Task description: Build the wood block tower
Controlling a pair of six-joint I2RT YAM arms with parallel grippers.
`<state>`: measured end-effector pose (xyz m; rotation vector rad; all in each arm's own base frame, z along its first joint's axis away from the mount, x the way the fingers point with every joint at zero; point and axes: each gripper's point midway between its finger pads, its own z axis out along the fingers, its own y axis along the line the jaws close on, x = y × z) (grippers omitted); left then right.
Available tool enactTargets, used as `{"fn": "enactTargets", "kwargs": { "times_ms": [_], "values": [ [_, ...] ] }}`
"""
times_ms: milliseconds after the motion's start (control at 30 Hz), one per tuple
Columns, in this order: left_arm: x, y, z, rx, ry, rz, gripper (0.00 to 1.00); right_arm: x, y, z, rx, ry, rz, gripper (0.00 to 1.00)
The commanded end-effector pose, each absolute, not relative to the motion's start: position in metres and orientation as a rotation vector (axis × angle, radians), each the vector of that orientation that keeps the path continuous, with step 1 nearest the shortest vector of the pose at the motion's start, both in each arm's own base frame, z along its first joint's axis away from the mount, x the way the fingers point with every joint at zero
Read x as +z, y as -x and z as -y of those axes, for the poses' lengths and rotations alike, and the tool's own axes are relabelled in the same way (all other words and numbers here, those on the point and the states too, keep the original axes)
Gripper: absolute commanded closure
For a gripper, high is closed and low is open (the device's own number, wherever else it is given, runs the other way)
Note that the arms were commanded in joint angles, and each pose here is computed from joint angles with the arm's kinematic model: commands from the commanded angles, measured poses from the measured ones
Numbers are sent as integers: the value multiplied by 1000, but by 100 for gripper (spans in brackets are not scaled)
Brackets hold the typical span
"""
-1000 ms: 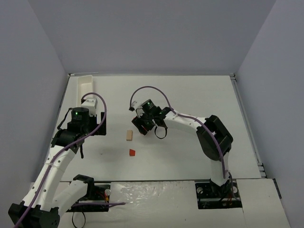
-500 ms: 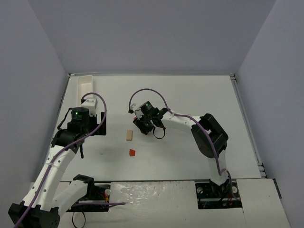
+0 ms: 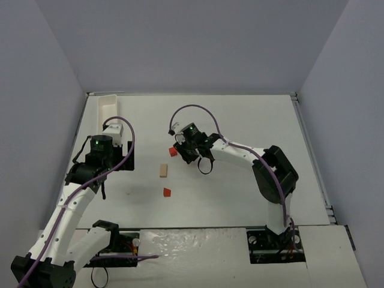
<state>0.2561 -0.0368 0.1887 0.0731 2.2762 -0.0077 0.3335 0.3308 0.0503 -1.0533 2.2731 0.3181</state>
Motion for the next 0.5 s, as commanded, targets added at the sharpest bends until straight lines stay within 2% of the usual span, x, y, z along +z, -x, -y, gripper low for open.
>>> {"fn": "enactTargets", "kwargs": {
  "times_ms": [0,200,467],
  "values": [
    [202,-268,38,-11,-69,-2217,5,137,-369,-284,275,703,-2182,100],
    [200,-268,39,-13,-73,-2226,5,143,-384,-181,164,411,-2264,100],
    [198,-269,39,-13,-76,-2235,5,126,-383,-117,152,230,-2348,100]
  ]
}}
